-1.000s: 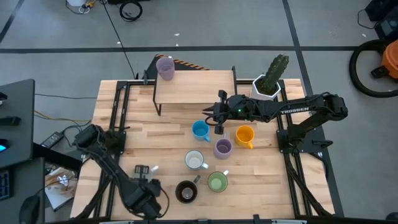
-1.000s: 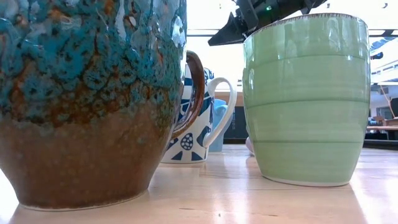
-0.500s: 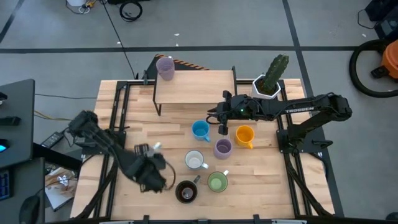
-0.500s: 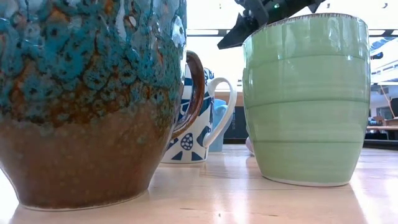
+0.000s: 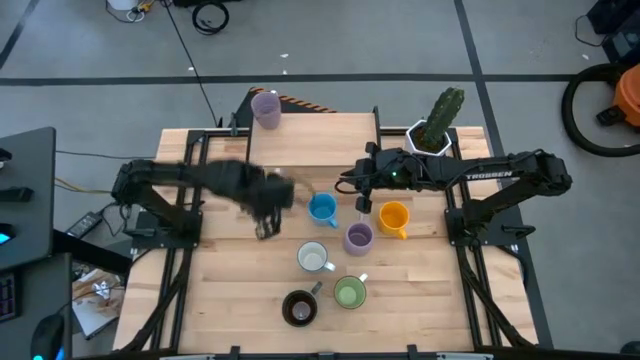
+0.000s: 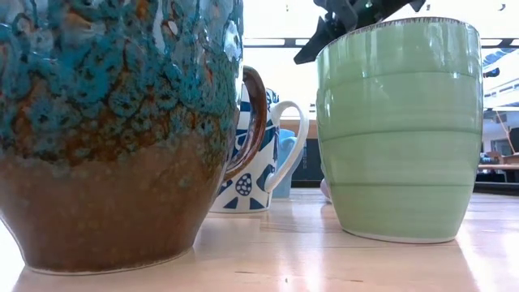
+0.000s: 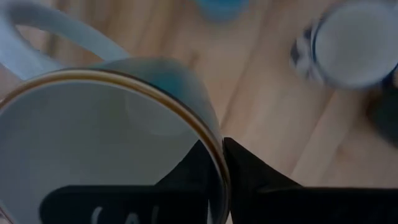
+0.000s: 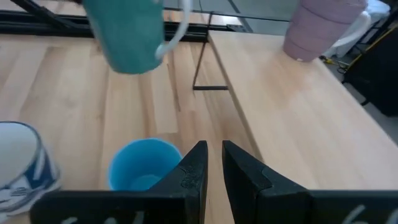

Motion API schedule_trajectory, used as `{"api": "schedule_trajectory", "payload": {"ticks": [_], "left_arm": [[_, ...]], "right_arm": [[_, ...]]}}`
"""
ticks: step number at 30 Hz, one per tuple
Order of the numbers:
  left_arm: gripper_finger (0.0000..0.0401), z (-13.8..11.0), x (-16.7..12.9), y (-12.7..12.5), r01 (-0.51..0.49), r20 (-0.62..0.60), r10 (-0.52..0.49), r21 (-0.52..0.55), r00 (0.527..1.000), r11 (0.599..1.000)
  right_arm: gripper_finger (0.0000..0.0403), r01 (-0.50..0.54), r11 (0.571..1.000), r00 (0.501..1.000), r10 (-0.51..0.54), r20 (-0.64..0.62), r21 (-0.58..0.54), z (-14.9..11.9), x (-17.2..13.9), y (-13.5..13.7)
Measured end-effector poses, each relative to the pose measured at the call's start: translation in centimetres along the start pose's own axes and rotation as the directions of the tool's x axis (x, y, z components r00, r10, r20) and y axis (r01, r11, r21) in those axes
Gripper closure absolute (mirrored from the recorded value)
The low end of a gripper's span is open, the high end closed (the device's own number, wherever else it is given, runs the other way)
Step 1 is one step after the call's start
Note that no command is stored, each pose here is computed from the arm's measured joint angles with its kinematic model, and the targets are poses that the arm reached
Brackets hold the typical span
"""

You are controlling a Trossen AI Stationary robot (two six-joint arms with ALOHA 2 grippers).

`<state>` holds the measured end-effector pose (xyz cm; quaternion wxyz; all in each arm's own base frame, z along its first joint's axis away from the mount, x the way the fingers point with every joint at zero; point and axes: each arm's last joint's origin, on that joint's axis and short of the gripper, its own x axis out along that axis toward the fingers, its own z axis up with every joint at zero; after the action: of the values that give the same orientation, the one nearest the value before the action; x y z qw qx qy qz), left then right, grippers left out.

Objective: Place coffee mugs
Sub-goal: Put the dark green mug on the shelf

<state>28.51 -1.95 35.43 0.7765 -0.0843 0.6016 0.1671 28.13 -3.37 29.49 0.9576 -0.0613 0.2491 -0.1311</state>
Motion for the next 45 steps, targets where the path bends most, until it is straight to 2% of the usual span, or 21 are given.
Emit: {"api": "schedule_trajectory", "payload": {"ticks": [6, 10, 12, 15, 19, 23, 29, 35, 42, 45], "left_arm": [[0.037, 2.8, -3.4, 5.0, 0.025, 0.134, -0.023, -0.018, 0.991, 1.0], [0.037, 4.2, -4.0, 8.0, 0.013, 0.164, -0.008, -0.032, 0.986, 0.999], [0.037, 4.7, -3.8, 9.0, 0.01, 0.163, -0.013, 0.015, 0.986, 1.0], [0.037, 5.3, -3.0, 9.8, -0.005, 0.144, -0.016, 0.148, 0.989, 0.989], [0.037, 5.9, -1.9, 10.9, -0.037, 0.116, 0.005, 0.285, 0.993, 0.958], [0.037, 6.1, -1.0, 12.1, -0.086, 0.057, 0.07, 0.377, 0.996, 0.922], [0.037, 5.8, -0.1, 13.6, -0.07, -0.032, 0.108, 0.575, 0.994, 0.815], [0.0366, 6.0, 0.3, 15.1, -0.057, -0.048, 0.122, 0.679, 0.991, 0.732], [0.0362, 6.2, 1.3, 16.5, 0.003, -0.086, 0.084, 0.72, 0.993, 0.694], [0.0365, 6.2, 1.6, 16.9, 0.027, -0.09, 0.052, 0.711, 0.995, 0.703]], "right_arm": [[0.0349, 0.04, 0.999, 0.998, -0.04, -0.039, 0.004, -0.5, 0.2, -1.3], [0.0349, 0.061, 0.998, 0.997, -0.061, -0.051, 0.013, -0.6, 0.3, -2.0], [0.0349, 0.069, 0.997, 0.996, -0.068, -0.052, 0.018, -0.7, 0.3, -2.3], [0.0349, 0.072, 0.997, 0.996, -0.07, -0.053, 0.02, -0.7, 0.3, -2.4], [0.0349, 0.061, 0.998, 0.997, -0.061, -0.05, -0.002, -0.7, 0.3, -2.3], [0.0349, 0.06, 0.997, 0.997, -0.061, -0.042, -0.041, -0.6, 0.3, -2.3], [0.0349, 0.042, 0.997, 0.999, -0.041, 0.015, -0.066, -0.1, 0.4, -2.4], [0.0349, 0.002, 0.996, 0.998, 0.004, 0.071, -0.087, 0.4, 0.3, -2.3], [0.0349, -0.002, 0.996, 0.998, 0.008, 0.069, -0.087, 0.4, 0.3, -2.3], [0.0349, -0.003, 0.996, 0.998, 0.008, 0.067, -0.087, 0.4, 0.3, -2.3]]}}
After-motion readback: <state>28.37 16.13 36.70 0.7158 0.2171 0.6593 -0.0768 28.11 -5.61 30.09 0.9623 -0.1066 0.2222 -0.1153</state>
